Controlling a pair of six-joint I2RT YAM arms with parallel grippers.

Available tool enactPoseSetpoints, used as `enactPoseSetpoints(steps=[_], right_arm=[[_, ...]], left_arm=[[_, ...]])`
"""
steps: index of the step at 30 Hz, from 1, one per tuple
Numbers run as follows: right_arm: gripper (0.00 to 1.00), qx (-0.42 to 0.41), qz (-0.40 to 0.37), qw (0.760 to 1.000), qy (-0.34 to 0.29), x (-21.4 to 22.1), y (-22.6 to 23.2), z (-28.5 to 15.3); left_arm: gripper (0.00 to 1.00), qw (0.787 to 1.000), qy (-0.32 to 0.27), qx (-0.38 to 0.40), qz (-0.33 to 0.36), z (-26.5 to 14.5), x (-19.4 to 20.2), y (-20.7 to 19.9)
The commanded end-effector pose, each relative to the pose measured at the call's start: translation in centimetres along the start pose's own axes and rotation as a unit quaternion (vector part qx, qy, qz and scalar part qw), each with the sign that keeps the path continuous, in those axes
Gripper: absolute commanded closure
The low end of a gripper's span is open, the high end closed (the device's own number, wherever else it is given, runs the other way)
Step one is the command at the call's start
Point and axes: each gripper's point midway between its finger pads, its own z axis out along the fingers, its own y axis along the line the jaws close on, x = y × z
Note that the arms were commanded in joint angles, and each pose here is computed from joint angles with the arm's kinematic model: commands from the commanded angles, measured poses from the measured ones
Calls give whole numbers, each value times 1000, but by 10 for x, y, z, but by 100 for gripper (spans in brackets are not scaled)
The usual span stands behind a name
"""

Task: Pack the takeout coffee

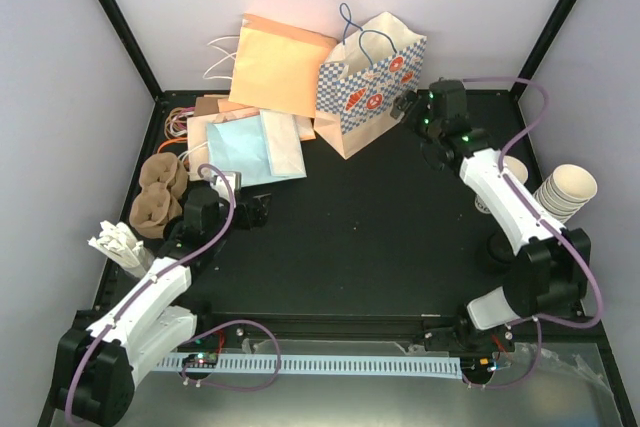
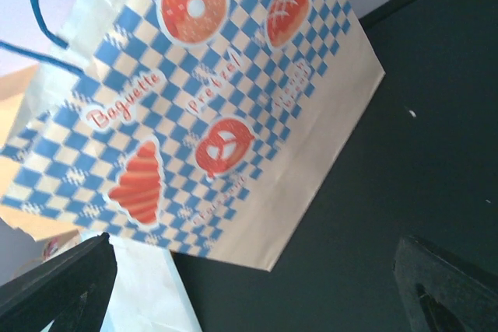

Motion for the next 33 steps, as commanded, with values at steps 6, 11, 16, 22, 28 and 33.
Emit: enactPoseSetpoints(steps=[6,11,16,22,28,33], right_arm=[[0,27,29,999,-6,-25,23,27],[0,40,38,999,-2,-39,36,47],[0,54,33,998,-11,-60,50,70],[0,66,4,997,-26,-82,58,98],[0,9,-32,999,-30,-88,77,125],[1,-14,-49,998,-43,-92,85,144]], left_arm=[[1,999,-26,11,16,-4,-5,-4],[1,999,-30,12,17,-5,-4,-3],[1,999,-30,11,18,-5,-4,-3],[1,999,-33,11,18,-6,-2,-2],[1,999,-31,10,17,-5,-2,-2],[1,999,-31,12,18,-5,-1,-2]])
